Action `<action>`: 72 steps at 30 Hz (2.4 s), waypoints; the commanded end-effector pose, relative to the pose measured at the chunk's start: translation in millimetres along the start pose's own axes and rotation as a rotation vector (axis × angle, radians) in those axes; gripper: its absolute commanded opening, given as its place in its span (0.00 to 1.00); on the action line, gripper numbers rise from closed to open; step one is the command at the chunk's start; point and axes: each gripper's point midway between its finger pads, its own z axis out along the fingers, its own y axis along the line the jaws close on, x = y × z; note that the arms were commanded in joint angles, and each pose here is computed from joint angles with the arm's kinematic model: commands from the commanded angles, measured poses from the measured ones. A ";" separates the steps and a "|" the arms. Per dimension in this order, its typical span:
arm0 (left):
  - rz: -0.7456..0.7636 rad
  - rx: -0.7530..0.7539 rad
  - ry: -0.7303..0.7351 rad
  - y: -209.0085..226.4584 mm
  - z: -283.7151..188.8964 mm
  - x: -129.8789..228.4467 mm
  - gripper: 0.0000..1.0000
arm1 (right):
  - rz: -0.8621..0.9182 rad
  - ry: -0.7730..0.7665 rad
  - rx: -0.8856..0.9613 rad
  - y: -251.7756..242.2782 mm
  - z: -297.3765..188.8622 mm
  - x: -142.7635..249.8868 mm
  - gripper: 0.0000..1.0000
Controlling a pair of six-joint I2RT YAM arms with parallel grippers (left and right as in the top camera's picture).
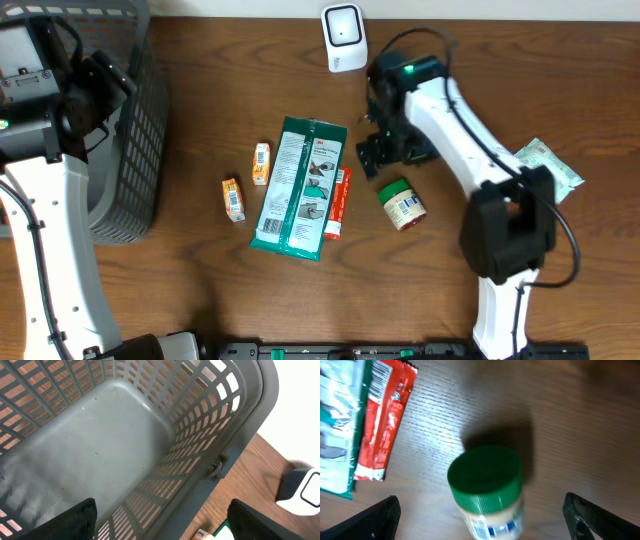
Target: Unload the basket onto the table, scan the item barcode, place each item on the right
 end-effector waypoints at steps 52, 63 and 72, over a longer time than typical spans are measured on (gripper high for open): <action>0.000 -0.009 -0.007 1.5 0.3 -3.1 0.84 | -0.055 0.088 0.207 -24.4 70.2 10.6 0.80; 0.000 -0.009 -0.007 1.5 0.3 -3.1 0.84 | -0.083 0.047 0.212 -24.8 70.9 -0.1 0.78; 0.000 -0.009 -0.007 1.4 0.3 -3.0 0.84 | -0.083 0.061 0.213 -25.8 70.6 3.4 0.78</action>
